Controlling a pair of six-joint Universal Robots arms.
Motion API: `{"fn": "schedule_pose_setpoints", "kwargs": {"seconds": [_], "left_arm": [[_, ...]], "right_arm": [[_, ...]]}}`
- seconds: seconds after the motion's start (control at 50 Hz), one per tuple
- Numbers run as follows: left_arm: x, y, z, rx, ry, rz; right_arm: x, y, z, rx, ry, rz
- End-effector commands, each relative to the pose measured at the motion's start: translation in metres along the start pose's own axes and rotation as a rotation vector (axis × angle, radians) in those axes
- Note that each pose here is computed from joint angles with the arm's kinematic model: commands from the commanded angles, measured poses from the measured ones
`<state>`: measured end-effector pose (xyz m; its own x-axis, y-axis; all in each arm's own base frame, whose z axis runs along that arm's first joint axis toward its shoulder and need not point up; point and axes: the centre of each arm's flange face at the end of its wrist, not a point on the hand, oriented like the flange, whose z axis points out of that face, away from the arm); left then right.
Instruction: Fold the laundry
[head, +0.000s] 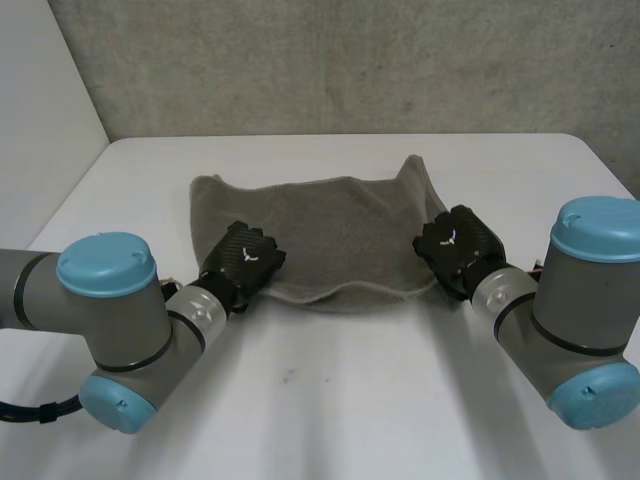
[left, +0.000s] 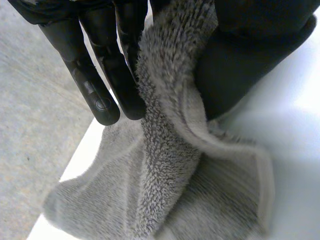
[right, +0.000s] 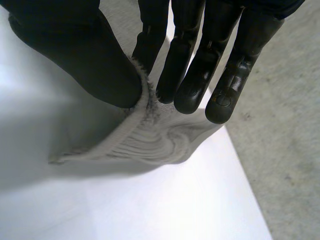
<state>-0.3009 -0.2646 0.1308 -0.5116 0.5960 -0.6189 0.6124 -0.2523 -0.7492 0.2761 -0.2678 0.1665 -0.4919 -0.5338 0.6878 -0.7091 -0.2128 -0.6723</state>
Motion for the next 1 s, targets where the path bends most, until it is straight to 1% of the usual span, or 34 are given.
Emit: {"fn": "schedule_pose_setpoints", "kwargs": {"seconds": [0.02,0.1,0.12,0.16,0.18,0.2,0.22,0.24,0.26,0.28,0.3,0.32,0.34,0.38,0.4,0.44,0.46,0.48,0.5,0.52,0.54,0.66,0.7,0.76,0.88,0.92,1.0], "left_arm": [[-0.017,0.006,0.001,-0.021,-0.042,-0.022],[-0.024,-0.002,-0.006,-0.012,-0.056,-0.033],[-0.024,-0.002,-0.006,-0.012,-0.056,-0.033],[-0.027,-0.010,-0.009,0.005,-0.068,-0.075],[-0.027,-0.010,-0.009,0.005,-0.068,-0.075],[-0.028,-0.013,-0.011,0.010,-0.075,-0.113],[-0.029,-0.015,-0.012,0.011,-0.083,-0.169],[-0.029,-0.015,-0.012,0.011,-0.083,-0.169],[-0.030,-0.016,-0.014,0.010,-0.092,-0.234],[-0.030,-0.016,-0.017,0.003,-0.094,-0.307],[-0.030,-0.016,-0.017,0.003,-0.094,-0.308],[-0.031,-0.017,-0.019,0.001,-0.095,-0.382],[-0.031,-0.017,-0.019,0.001,-0.095,-0.383],[-0.032,-0.018,-0.022,-0.005,-0.093,-0.521],[-0.032,-0.018,-0.022,-0.005,-0.093,-0.522],[-0.030,-0.015,-0.024,-0.029,-0.093,-0.644],[-0.030,-0.015,-0.024,-0.029,-0.093,-0.645],[-0.029,-0.013,-0.025,-0.044,-0.098,-0.689],[-0.029,-0.013,-0.025,-0.045,-0.098,-0.689],[-0.028,-0.011,-0.024,-0.058,-0.106,-0.721],[-0.028,-0.008,-0.024,-0.068,-0.123,-0.736],[-0.026,0.007,-0.019,-0.129,-0.187,-0.736],[-0.027,0.015,-0.017,-0.167,-0.242,-0.734],[-0.026,0.020,-0.016,-0.187,-0.271,-0.747],[-0.018,0.016,-0.022,-0.199,-0.248,-0.743],[-0.006,0.005,-0.032,-0.198,-0.208,-0.730],[-0.002,-0.002,-0.042,-0.198,-0.194,-0.723]], "right_arm": [[0.008,0.013,-0.001,-0.049,0.022,0.019],[0.012,0.017,-0.001,-0.061,0.033,0.037],[0.013,0.019,-0.002,-0.067,0.035,0.056],[0.015,0.022,-0.001,-0.073,0.042,0.081],[0.018,0.024,-0.001,-0.082,0.054,0.117],[0.023,0.027,0.000,-0.090,0.070,0.159],[0.023,0.027,0.000,-0.090,0.070,0.159],[0.027,0.028,0.001,-0.091,0.084,0.200],[0.027,0.028,0.001,-0.091,0.084,0.200],[0.031,0.028,0.001,-0.090,0.095,0.237],[0.034,0.028,0.002,-0.086,0.105,0.271],[0.034,0.028,0.002,-0.086,0.105,0.272],[0.036,0.029,0.003,-0.085,0.112,0.303],[0.040,0.030,0.004,-0.082,0.124,0.330],[0.042,0.031,0.005,-0.082,0.132,0.356],[0.043,0.032,0.006,-0.082,0.136,0.385],[0.044,0.031,0.006,-0.077,0.140,0.407],[0.044,0.031,0.006,-0.077,0.140,0.407],[0.045,0.031,0.006,-0.075,0.143,0.427],[0.046,0.030,0.007,-0.072,0.145,0.438],[0.046,0.030,0.007,-0.072,0.145,0.439],[0.044,0.030,0.004,-0.094,0.126,0.456],[0.043,0.030,0.003,-0.098,0.121,0.457],[0.040,0.031,0.003,-0.103,0.114,0.457],[0.037,0.033,0.003,-0.110,0.105,0.457],[0.036,0.032,0.003,-0.109,0.104,0.456],[0.037,0.033,0.004,-0.108,0.108,0.454]]}}
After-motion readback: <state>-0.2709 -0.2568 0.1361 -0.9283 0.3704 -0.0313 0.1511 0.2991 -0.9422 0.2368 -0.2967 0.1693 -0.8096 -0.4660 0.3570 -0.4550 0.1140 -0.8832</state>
